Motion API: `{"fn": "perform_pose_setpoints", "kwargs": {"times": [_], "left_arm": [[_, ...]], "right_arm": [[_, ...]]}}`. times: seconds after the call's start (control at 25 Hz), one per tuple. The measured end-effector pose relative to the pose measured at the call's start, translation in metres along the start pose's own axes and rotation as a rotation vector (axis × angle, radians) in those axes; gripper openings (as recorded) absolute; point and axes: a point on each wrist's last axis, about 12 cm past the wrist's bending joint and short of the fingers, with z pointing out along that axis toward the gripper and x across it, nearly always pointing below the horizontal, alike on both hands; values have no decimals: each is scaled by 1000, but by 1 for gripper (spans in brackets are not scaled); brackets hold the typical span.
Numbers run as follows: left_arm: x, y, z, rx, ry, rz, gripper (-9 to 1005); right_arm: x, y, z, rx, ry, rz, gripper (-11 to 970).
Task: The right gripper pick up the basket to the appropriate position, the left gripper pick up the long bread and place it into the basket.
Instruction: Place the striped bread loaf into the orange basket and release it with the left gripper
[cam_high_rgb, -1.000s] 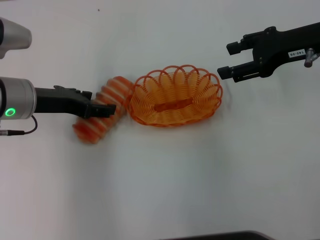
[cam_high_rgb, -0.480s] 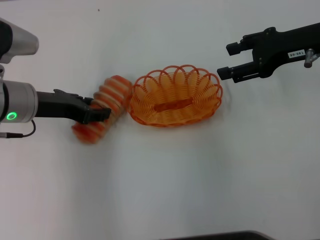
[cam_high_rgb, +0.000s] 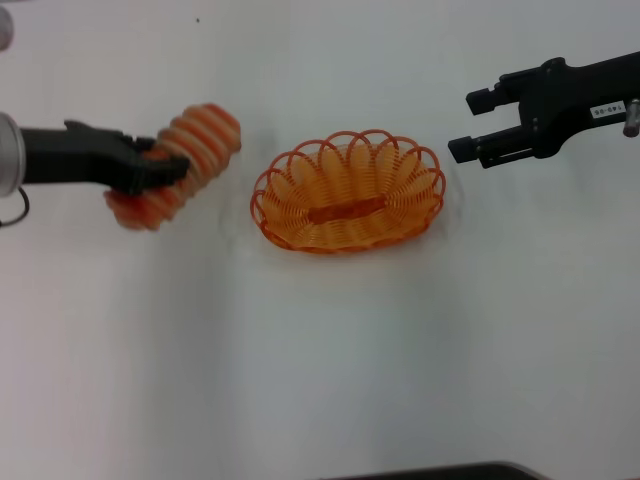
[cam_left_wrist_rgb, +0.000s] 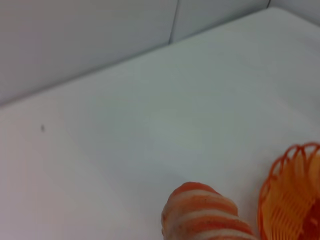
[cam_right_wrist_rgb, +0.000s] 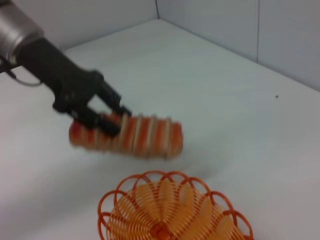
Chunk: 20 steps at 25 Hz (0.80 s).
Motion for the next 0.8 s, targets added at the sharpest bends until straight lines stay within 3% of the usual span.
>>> {"fn": "perform_pose_setpoints", "kwargs": {"times": [0.2,0.36,0.44,0.56,0.8], "left_arm": [[-34,-9,-8,48,-66,109,461],[-58,-27,14,173,-59,215,423],[-61,-31,21,199,-47,234,408],[-66,-44,47,287,12,284,382],[-66,-54,67,357,48,320,341]], "right_arm": [[7,-2,-8,8,20,27,775],[12,0,-10,4,25,33,766],[13,0,-10,-1,27,36,758],[16,1,-10,-5,29,41,758],[19,3,-11,-8,31,50,757]]}}
